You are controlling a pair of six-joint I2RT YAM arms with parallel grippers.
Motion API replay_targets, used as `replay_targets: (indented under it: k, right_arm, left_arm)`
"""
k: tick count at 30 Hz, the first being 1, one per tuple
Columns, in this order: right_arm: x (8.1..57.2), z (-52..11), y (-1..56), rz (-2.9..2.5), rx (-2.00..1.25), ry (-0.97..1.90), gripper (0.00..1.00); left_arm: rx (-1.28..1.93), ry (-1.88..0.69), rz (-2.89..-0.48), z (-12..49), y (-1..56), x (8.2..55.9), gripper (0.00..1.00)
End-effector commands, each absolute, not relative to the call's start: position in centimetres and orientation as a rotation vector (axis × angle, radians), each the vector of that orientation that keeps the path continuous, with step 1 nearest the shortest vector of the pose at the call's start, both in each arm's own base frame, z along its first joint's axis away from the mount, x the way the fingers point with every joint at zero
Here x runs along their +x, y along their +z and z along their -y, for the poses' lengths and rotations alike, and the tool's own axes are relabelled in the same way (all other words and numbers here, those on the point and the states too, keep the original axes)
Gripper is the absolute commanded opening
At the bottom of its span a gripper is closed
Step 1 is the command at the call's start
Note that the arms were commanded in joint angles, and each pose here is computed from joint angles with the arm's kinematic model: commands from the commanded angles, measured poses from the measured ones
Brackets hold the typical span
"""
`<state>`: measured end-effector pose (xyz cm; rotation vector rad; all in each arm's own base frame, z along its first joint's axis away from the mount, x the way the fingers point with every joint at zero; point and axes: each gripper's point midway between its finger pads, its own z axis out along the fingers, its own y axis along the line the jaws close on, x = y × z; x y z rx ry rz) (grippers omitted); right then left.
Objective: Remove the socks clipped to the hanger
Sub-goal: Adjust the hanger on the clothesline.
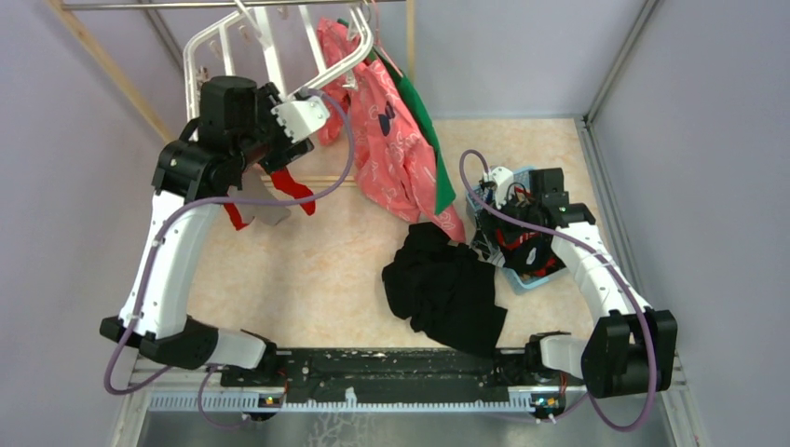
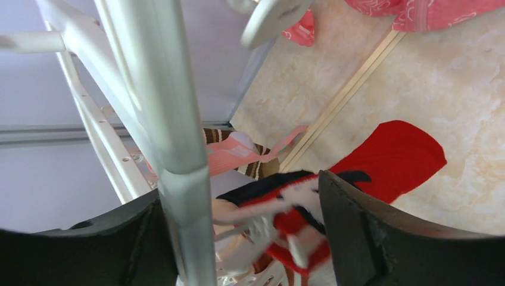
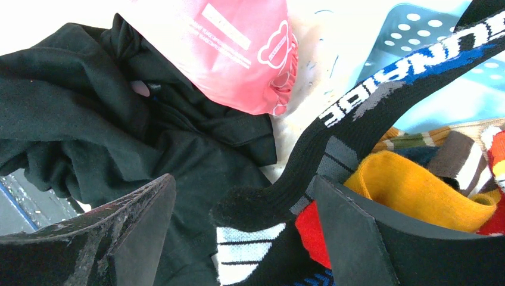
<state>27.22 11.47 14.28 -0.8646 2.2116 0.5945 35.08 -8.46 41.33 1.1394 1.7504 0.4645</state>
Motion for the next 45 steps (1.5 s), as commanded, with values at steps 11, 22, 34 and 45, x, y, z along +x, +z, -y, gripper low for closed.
replay_targets:
  k: [11, 22, 34, 45]
  right_arm:
    - [27.7, -12.1, 15.2, -2.166, -0.881, 0.608, 0.86]
    - [27.8, -12.1, 15.0, -2.169, -0.884, 0.609, 0.86]
    - [27.6, -12.1, 14.8, -2.174, -0.891, 0.607, 0.86]
    - [27.8, -12.8, 16.9, -2.108, -0.907, 0.629, 0.86]
  left_arm:
    - [1.085, 0.204, -1.69, 8.7, 43.7, 26.6, 0.97]
    - [0.952, 0.176, -1.578, 8.1, 46.0, 24.6, 0.99]
    - [0.869, 0.314, -1.623, 6.8, 49.1, 27.9, 0.98]
    - [0.896, 0.315, -1.791, 2.6, 46.4, 30.8, 0.98]
